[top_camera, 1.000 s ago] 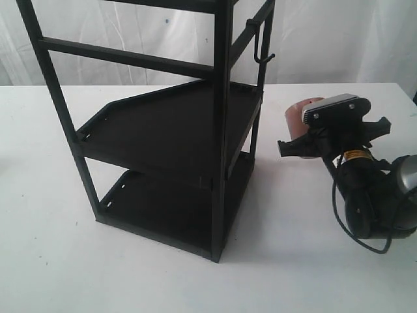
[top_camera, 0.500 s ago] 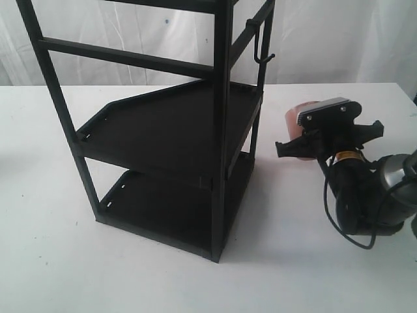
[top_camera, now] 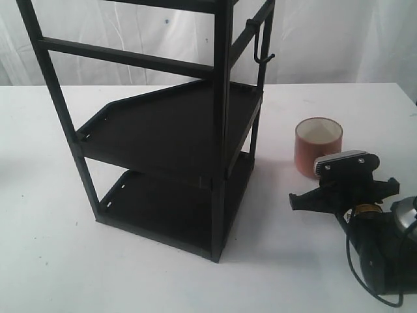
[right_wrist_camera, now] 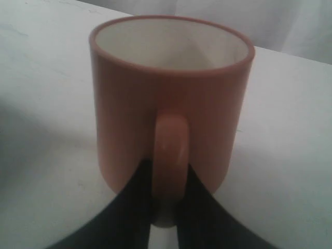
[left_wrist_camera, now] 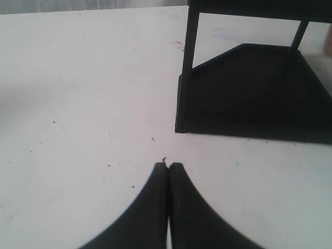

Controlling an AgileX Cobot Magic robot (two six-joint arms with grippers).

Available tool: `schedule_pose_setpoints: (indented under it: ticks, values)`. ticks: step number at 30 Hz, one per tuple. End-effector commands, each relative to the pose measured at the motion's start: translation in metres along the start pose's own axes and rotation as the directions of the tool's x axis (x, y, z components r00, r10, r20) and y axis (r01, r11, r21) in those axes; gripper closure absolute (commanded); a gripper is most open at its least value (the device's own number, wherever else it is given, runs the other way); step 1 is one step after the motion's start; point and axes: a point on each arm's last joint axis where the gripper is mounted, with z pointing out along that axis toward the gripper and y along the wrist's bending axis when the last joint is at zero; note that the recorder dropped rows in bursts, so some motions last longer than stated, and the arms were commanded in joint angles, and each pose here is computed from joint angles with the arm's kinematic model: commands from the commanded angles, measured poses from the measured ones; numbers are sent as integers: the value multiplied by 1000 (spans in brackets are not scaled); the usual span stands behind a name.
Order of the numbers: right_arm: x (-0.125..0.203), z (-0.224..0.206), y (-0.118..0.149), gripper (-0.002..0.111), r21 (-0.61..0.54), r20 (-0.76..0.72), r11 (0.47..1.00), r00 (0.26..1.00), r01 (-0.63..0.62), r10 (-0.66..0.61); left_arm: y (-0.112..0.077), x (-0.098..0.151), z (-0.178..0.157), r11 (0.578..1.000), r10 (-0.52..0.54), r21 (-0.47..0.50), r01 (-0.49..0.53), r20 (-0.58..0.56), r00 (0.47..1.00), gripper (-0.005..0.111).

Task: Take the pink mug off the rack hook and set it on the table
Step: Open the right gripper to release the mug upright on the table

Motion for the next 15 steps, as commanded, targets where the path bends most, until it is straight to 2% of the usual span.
schedule_pose_setpoints:
  ticks: [1, 15]
  values:
    - [17, -12, 0, 108, -46, -117, 999, 993, -7, 2, 0, 1, 0, 1000, -5, -2, 5, 3, 1000, 107]
    - [23, -12, 2, 108, -69, -133, 998, 991, 1, -11, 0, 1, 0, 1000, -5, -2, 5, 3, 1000, 107]
